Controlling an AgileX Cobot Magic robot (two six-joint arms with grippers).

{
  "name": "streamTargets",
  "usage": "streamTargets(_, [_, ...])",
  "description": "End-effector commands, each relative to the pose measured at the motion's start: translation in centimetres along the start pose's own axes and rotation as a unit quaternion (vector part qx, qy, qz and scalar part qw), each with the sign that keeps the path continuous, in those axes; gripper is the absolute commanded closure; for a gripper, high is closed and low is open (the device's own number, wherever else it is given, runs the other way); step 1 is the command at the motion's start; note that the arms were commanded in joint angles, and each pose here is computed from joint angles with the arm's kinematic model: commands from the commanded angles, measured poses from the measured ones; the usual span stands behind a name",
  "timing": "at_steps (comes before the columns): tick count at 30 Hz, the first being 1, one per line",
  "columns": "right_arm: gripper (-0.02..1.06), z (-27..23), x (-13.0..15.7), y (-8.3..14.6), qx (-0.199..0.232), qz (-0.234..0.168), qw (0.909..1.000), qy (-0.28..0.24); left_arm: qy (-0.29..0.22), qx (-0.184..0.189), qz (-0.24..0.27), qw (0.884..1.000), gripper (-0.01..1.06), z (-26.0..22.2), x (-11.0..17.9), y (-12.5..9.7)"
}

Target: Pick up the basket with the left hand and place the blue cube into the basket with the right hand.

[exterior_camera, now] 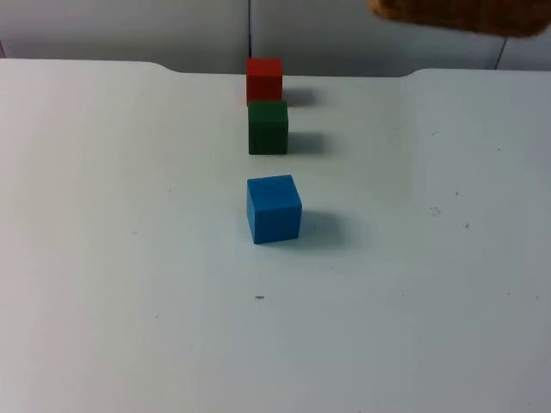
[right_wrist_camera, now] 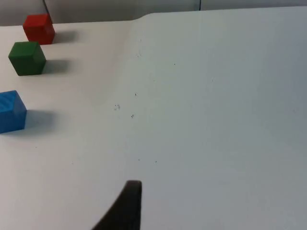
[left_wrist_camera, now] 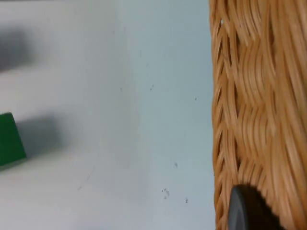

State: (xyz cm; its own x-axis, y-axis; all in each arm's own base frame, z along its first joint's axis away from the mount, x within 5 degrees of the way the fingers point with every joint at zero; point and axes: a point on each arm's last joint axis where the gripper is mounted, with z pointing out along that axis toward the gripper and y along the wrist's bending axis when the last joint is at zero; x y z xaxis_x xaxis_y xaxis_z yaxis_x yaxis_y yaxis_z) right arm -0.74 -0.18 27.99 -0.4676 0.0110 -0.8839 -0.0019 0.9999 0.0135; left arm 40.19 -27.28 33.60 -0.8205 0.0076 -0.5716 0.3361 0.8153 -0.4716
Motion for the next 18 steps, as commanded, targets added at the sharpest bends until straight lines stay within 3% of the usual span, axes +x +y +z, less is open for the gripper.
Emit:
streamTargets(1, [0.00, 0.2, 0.1, -0.1, 0.006, 0.001, 1.0000, -0.002, -0.032, 0.014, -0.001, 0.999, 1.05, -2.7, -0.9, -0.7])
streamTargets(8, [0.00, 0.2, 0.1, -0.1, 0.006, 0.001, 1.0000, -0.002, -0.063, 0.000, -0.035, 0.997, 1.05, -6.5, 0.4, 2.0])
streamTargets(11, [0.00, 0.2, 0.1, -0.1, 0.006, 0.001, 1.0000, -0.002, -0.098, 0.010, -0.057, 0.994, 1.05, -8.9, 2.9, 4.6])
streamTargets(12, [0.00, 0.2, 0.1, -0.1, 0.006, 0.001, 1.0000, -0.002, -0.098, 0.010, -0.057, 0.994, 1.05, -8.9, 2.9, 4.6])
streamTargets(14, [0.00, 0.2, 0.1, -0.1, 0.006, 0.001, 1.0000, -0.002, -0.087, 0.002, -0.045, 0.995, 1.05, -11.1, 5.9, 7.1])
streamTargets(16, [0.00, 0.2, 0.1, -0.1, 0.006, 0.001, 1.0000, -0.002, -0.067, -0.031, -0.069, 0.995, 1.05, -12.6, 8.7, 10.0])
streamTargets(18, [0.00, 0.2, 0.1, -0.1, 0.006, 0.001, 1.0000, -0.002, -0.062, -0.044, -0.081, 0.994, 1.05, -13.2, 9.9, 11.2])
